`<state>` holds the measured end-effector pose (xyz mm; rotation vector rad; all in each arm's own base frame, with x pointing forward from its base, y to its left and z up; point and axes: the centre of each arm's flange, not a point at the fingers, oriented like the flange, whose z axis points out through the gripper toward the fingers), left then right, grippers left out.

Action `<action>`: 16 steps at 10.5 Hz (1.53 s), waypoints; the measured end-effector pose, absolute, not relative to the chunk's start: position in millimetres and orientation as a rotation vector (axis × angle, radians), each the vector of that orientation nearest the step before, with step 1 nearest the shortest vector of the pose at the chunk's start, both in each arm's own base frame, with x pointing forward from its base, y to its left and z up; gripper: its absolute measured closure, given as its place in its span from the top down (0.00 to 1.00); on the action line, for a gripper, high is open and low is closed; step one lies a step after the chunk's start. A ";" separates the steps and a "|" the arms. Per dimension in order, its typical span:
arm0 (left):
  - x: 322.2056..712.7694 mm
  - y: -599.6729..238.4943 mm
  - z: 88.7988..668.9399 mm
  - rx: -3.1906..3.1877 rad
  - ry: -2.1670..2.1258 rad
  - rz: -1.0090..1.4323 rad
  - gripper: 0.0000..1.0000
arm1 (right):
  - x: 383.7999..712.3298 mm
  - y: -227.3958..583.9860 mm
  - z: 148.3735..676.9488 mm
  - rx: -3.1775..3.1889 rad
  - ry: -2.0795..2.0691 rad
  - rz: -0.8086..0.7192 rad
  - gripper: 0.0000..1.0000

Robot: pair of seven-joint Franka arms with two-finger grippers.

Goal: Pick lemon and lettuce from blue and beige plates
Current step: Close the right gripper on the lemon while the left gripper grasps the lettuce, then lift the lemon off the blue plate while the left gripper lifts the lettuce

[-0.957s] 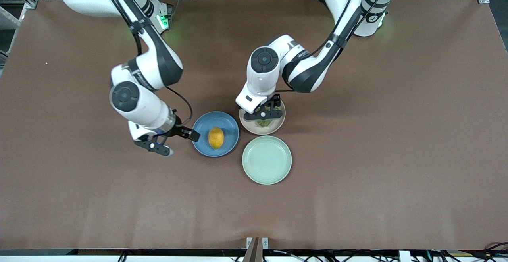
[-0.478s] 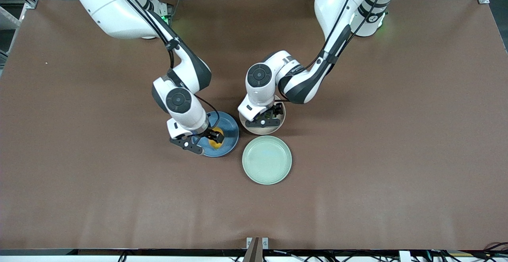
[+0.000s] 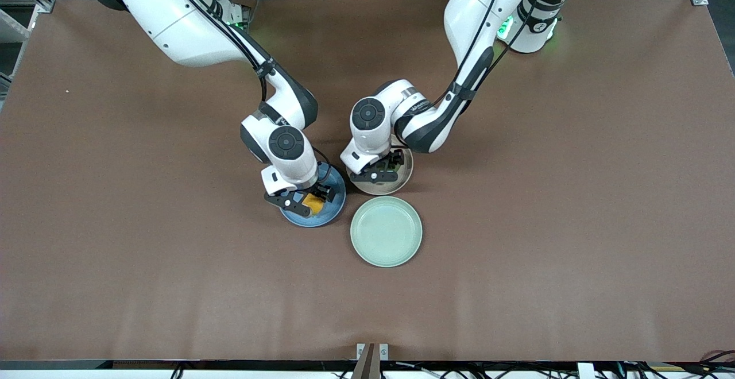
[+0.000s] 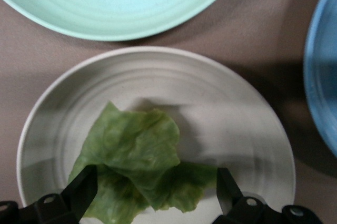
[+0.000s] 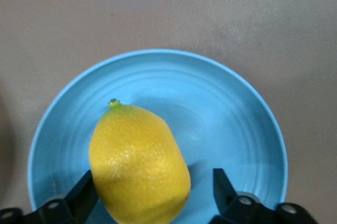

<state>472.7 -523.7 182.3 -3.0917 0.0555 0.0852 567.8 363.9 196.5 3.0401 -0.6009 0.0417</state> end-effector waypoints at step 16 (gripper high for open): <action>472.2 -531.9 204.4 -3.117 -0.019 0.042 0.06 | 604.5 105.9 317.5 2.911 -0.062 -0.138 0.67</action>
